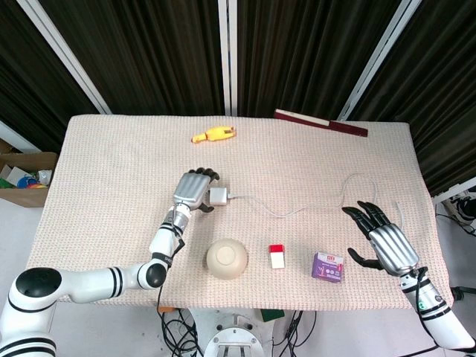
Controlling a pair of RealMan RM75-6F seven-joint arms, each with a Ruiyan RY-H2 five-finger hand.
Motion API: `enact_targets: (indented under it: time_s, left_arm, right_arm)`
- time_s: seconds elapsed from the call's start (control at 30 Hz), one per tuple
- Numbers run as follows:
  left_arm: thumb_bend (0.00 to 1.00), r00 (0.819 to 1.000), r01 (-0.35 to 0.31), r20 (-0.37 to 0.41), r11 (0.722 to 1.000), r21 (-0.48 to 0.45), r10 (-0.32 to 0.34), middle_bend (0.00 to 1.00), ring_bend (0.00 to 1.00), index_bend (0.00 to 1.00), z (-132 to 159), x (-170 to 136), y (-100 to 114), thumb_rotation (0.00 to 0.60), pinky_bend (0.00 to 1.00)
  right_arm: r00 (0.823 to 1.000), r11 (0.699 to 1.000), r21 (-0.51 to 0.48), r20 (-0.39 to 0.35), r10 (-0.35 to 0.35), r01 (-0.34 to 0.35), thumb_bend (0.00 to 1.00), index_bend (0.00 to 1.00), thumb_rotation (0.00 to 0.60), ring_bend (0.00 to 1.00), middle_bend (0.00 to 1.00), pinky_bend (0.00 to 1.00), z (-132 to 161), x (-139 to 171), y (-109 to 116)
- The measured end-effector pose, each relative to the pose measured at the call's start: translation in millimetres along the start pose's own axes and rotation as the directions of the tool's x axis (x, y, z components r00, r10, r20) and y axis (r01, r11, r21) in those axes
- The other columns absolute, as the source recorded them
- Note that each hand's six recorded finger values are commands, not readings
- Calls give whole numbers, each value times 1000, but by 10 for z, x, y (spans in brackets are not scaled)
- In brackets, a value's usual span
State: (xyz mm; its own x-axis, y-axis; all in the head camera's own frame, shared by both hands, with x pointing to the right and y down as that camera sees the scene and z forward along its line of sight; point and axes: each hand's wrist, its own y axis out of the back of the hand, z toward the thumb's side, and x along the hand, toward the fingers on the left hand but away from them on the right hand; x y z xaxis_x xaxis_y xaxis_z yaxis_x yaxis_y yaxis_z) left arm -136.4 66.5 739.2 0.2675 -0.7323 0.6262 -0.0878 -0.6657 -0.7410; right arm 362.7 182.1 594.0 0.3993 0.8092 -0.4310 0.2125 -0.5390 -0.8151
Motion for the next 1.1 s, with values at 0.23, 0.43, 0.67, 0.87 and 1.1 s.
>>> enact_targets:
  time_s: [0.23, 0.43, 0.67, 0.87, 1.1]
  left_arm:
    - [103, 1000, 12, -20, 1000, 3, -12, 241, 174, 302, 37, 78, -62, 547, 274]
    - [121, 999, 15, -41, 1000, 7, -14, 265, 174, 336, 42, 123, -88, 502, 279]
    - [131, 998, 22, -53, 1000, 14, -21, 282, 174, 345, -8, 134, -121, 499, 281]
    - [148, 998, 28, -53, 1000, -1, -28, 295, 174, 357, -20, 147, -158, 499, 281]
    - [155, 998, 26, -51, 1000, -2, -26, 322, 180, 391, -28, 168, -197, 491, 289]
  right_arm:
    - [1000, 1000, 0, 5, 4, -4, 327, 124, 600, 0, 158, 103, -7, 12, -11]
    - [1000, 1000, -2, 15, -4, 4, 327, 125, 600, 0, 159, 102, -32, 52, 6]
    - [1000, 1000, -10, 27, -9, 9, 327, 125, 600, 0, 158, 103, -69, 98, -1]
    - [1000, 1000, -11, 26, -9, 9, 327, 125, 600, 0, 158, 103, -66, 103, -4]
    - [999, 1000, -13, 33, -6, 6, 327, 125, 600, 0, 158, 103, -81, 106, -14]
